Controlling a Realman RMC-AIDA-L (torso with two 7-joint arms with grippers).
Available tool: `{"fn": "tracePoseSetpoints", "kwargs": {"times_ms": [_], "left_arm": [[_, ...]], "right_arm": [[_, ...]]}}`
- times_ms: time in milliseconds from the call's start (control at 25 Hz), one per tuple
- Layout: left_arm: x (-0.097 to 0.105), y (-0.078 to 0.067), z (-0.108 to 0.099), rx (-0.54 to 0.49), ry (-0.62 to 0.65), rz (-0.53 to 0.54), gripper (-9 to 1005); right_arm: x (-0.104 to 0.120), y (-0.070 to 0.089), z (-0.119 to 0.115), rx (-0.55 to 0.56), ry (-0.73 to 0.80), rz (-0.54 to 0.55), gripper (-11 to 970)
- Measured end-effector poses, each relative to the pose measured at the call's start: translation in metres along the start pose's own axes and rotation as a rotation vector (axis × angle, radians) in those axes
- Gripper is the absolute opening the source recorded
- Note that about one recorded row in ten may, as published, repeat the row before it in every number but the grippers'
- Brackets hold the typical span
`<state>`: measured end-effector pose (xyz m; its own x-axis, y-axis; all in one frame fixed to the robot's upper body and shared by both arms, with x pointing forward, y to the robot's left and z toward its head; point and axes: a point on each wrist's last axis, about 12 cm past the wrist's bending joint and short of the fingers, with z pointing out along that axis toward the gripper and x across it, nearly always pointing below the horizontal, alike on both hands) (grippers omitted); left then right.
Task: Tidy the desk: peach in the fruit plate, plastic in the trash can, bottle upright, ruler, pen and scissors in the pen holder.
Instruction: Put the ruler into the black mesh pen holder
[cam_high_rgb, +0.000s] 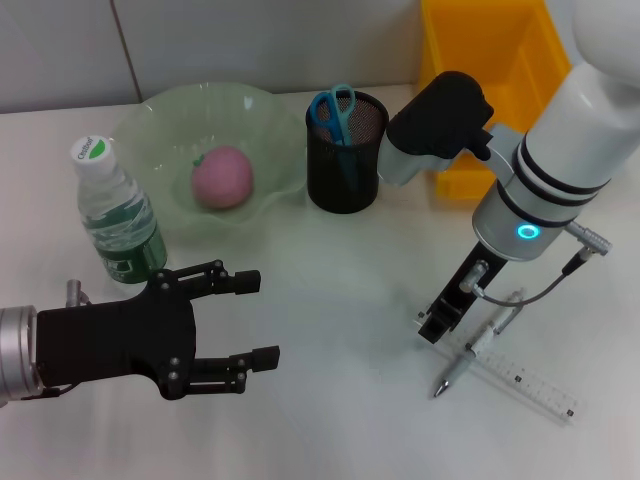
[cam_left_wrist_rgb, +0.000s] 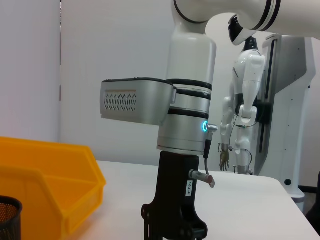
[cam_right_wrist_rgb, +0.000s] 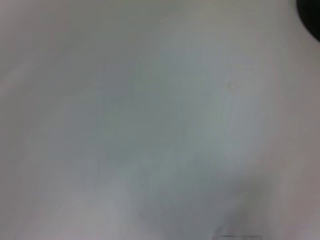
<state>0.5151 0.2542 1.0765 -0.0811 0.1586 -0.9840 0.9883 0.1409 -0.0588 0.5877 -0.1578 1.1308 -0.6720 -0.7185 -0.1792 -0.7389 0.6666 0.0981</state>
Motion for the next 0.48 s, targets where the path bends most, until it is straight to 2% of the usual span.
{"fn": "tracePoseSetpoints", "kwargs": {"times_ms": [280, 480], "left_arm": [[0.0, 0.0, 0.0, -0.001, 0.0, 0.0, 815], [0.0, 0.0, 0.0, -0.003, -0.002, 0.001, 815]], "right_arm": [[-0.003, 0.001, -0.006, -0.005, -0.012, -0.006, 381], [-0.007, -0.001, -0.019, -0.009, -0.051, 0.007, 381]]}}
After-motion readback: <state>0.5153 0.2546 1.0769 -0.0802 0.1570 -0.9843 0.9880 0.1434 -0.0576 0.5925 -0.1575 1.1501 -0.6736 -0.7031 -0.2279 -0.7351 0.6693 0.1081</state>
